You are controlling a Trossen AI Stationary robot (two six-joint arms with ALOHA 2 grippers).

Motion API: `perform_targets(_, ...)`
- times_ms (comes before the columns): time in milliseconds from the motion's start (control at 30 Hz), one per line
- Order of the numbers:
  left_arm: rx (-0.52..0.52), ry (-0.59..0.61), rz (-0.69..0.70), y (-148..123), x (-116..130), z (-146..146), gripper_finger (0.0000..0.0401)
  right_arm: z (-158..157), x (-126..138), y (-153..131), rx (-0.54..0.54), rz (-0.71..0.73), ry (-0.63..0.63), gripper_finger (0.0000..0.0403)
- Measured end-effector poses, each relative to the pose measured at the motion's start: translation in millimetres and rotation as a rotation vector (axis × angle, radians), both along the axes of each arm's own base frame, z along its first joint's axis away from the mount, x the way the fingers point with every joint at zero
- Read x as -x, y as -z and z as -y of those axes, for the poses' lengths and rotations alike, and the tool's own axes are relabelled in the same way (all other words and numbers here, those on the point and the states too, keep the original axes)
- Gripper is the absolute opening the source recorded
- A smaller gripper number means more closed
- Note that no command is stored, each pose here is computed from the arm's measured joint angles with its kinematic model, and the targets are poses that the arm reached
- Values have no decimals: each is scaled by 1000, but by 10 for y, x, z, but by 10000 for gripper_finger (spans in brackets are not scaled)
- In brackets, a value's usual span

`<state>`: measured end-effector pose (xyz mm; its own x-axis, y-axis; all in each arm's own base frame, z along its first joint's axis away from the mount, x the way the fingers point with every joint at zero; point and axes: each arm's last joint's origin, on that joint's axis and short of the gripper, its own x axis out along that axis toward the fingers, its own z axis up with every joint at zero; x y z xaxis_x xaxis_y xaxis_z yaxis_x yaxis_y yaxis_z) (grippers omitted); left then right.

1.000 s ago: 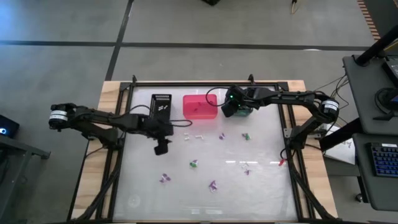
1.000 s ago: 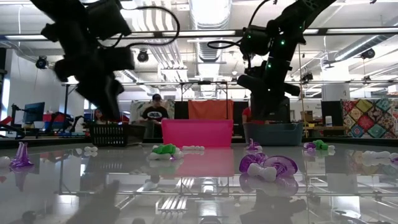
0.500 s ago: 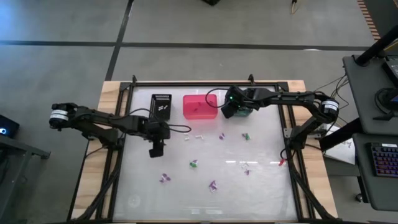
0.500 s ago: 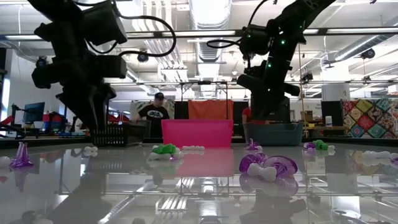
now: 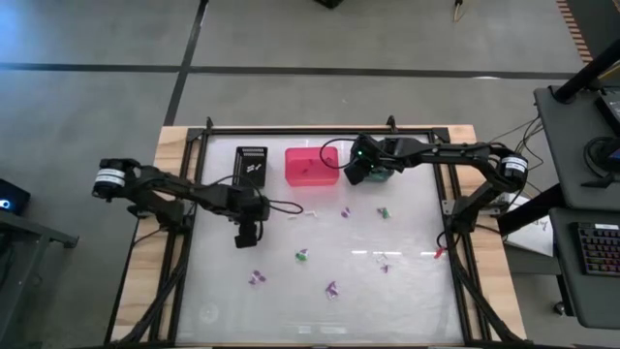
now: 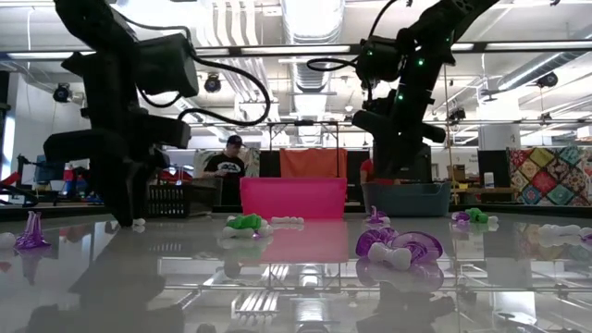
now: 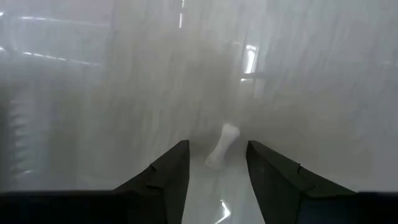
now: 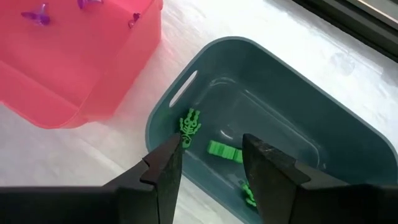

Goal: Sort Halloween decoration
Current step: Put the white bone toy into the black bin

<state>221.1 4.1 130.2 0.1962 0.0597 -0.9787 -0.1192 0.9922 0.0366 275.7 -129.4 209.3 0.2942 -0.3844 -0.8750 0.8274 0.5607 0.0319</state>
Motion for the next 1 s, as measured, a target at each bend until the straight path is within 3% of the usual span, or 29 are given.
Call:
perform_targets(367,-18,6,51,-95,30,-6,8,0,-1,0,0,2,0,155)
perform_targets(500,-18,6,63,-172,49,-6,9,0,-1,0,1,1,-3,156)
perform_targets(700,-43,77,193,-553,-23,-8,2,-2,1,5,1,-3,-7,155)
perform_targets(833,-146,126,306,-864,-15,-68,2,-24,-9,6,1,-2,-15,151)
perform_targets(1000,-289,89,396,-1171,74,-292,1,-70,-31,5,1,-2,-32,152)
